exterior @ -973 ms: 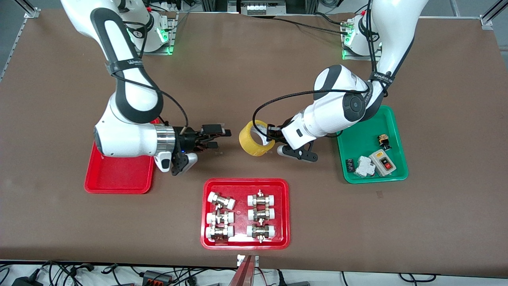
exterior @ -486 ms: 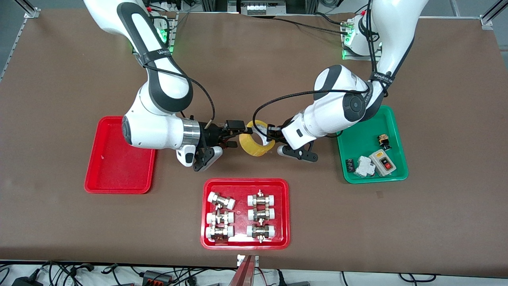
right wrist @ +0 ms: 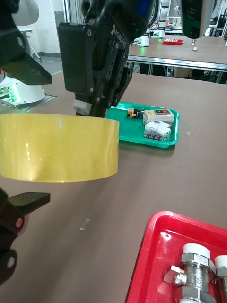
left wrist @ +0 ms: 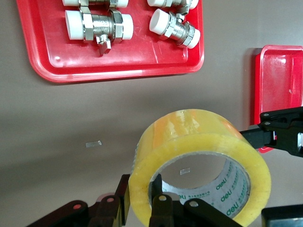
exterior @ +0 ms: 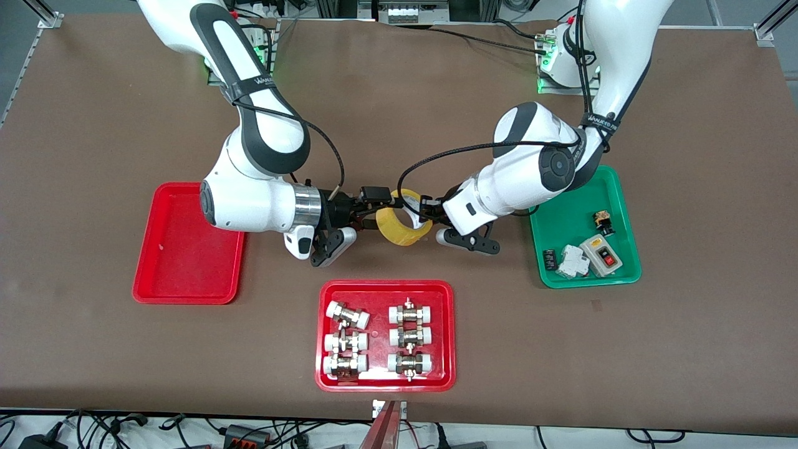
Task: Left arm passes tape to right arm into tray
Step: 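Close the right gripper on the tape roll beside the left gripper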
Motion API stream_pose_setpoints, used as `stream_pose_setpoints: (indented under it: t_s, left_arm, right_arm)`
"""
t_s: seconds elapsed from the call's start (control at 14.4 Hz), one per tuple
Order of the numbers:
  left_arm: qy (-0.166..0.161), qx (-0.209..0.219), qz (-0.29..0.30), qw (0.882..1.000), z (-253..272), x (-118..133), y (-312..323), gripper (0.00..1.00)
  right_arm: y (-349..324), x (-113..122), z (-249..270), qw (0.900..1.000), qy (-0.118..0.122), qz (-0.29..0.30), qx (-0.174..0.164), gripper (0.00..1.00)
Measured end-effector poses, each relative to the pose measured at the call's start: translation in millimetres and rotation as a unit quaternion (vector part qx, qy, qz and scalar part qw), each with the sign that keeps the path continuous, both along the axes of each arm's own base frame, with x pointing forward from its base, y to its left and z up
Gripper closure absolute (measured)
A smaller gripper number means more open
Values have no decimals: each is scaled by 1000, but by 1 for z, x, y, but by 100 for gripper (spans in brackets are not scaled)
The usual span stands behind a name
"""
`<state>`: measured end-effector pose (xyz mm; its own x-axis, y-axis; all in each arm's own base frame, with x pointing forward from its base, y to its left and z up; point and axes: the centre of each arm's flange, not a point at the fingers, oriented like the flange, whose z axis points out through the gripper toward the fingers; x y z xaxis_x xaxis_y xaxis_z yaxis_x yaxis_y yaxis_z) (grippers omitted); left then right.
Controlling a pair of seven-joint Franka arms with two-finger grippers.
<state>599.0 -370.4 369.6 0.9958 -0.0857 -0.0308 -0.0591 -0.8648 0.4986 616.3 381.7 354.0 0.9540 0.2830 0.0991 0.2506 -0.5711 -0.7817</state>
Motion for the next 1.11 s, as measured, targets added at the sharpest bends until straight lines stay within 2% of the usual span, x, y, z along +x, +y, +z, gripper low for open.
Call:
stream_pose_setpoints:
  t_s: [0.28,0.9,1.11]
  left_arm:
    - [0,0,0,1000,0,0,0,78]
    - [0,0,0,1000,0,0,0,78]
    - [0,0,0,1000,0,0,0,78]
  right_arm:
    - [1,0,-1,1000,1,1,0,3]
    - [0,-2,-5,1000,6,3,-1,3]
    - [0,-2,-5,1000,7,4,-1,7]
